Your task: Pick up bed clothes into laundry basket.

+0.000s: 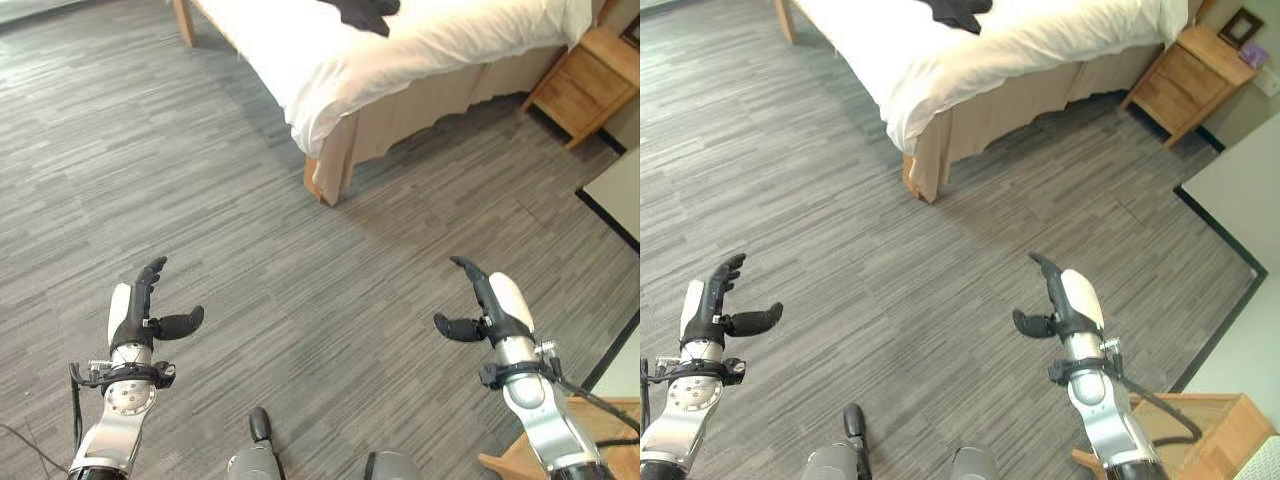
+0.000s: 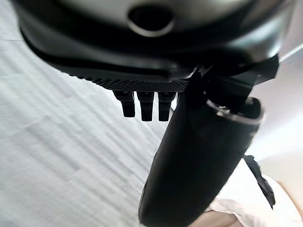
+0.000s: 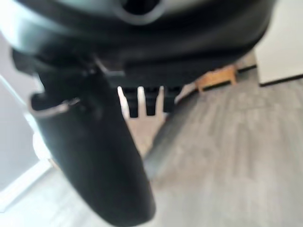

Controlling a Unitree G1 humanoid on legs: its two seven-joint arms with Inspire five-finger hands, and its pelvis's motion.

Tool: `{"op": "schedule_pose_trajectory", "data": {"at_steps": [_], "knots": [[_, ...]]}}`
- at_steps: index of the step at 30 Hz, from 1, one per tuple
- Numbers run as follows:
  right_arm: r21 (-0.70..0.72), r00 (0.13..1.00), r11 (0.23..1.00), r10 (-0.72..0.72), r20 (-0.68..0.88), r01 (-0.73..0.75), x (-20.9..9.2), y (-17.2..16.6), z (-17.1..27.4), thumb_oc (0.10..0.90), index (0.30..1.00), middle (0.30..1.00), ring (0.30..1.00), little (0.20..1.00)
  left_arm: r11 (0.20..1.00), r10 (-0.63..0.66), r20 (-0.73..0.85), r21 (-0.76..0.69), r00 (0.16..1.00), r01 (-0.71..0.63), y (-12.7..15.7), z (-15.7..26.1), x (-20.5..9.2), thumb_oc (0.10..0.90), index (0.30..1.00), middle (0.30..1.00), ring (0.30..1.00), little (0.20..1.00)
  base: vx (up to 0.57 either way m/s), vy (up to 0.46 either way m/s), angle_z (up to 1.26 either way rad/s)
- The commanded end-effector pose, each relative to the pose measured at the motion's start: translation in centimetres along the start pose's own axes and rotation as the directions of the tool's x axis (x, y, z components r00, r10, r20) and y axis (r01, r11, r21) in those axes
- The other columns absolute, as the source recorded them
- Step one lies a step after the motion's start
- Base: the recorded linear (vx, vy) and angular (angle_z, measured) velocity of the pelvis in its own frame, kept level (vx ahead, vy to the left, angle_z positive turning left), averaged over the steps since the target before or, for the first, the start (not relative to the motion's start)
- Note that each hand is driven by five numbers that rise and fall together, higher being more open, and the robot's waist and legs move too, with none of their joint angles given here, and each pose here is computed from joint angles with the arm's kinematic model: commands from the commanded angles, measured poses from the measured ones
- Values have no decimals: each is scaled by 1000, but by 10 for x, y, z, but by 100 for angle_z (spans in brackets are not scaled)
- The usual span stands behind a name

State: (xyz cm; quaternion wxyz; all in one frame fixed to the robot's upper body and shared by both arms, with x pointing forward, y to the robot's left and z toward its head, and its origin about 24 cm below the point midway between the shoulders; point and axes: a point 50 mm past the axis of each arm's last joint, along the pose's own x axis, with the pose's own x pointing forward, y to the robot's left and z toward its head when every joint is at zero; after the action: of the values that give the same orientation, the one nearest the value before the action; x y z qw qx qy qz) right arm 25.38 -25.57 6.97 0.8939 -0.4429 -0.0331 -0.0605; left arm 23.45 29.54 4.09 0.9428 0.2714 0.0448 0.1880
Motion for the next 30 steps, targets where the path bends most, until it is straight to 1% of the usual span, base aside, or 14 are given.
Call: {"op": "schedule_pose_trajectory", "data": {"at_steps": [1, 5, 9, 14, 15, 19, 23, 27, 30], "knots": [[-52, 971, 978, -193, 144, 202, 21, -54, 22, 800, 900, 900, 900, 900, 994, 103, 185, -65, 977, -92, 17, 34, 5, 800, 900, 900, 900, 900, 441, -37, 2], [-50, 966, 971, -228, 119, 236, 17, -59, 16, 800, 900, 900, 900, 900, 994, 108, 187, -52, 976, -100, 15, 35, 10, 800, 900, 900, 900, 900, 549, -164, 51], [-61, 971, 972, -223, 85, 228, 11, -55, 9, 800, 900, 900, 900, 900, 994, 109, 193, -44, 975, -103, 12, 36, 15, 800, 900, 900, 900, 900, 517, -254, 78], [-83, 976, 973, -209, 63, 213, 7, -57, 2, 800, 900, 900, 900, 900, 997, 58, 141, -49, 988, -51, 1, 22, 3, 800, 900, 900, 900, 900, 437, -308, 58], [-86, 977, 975, -202, 62, 207, 6, -58, 0, 800, 900, 900, 900, 900, 994, 42, 107, -108, 993, -30, -6, 15, -5, 800, 900, 900, 900, 900, 384, -452, 9], [-85, 976, 973, -210, 54, 214, 7, -61, -1, 800, 900, 900, 900, 900, 991, 34, 106, -136, 994, -19, -9, 15, -7, 800, 900, 900, 900, 900, 375, -370, -15], [-102, 977, 972, -208, 53, 213, 9, -65, -2, 800, 900, 900, 900, 900, 989, 15, 138, -149, 990, 6, -13, 22, -8, 800, 900, 900, 900, 900, 299, -74, -21], [-152, 977, 966, -203, 62, 210, 10, -73, -5, 800, 900, 900, 900, 900, 987, 15, 108, -163, 994, 2, -21, 17, -14, 800, 900, 900, 900, 900, 339, 142, -31], [-153, 978, 966, -202, 46, 207, 8, -72, -8, 800, 900, 900, 900, 900, 986, 15, 99, -169, 995, 2, -23, 15, -15, 800, 900, 900, 900, 900, 226, 54, -25]]}}
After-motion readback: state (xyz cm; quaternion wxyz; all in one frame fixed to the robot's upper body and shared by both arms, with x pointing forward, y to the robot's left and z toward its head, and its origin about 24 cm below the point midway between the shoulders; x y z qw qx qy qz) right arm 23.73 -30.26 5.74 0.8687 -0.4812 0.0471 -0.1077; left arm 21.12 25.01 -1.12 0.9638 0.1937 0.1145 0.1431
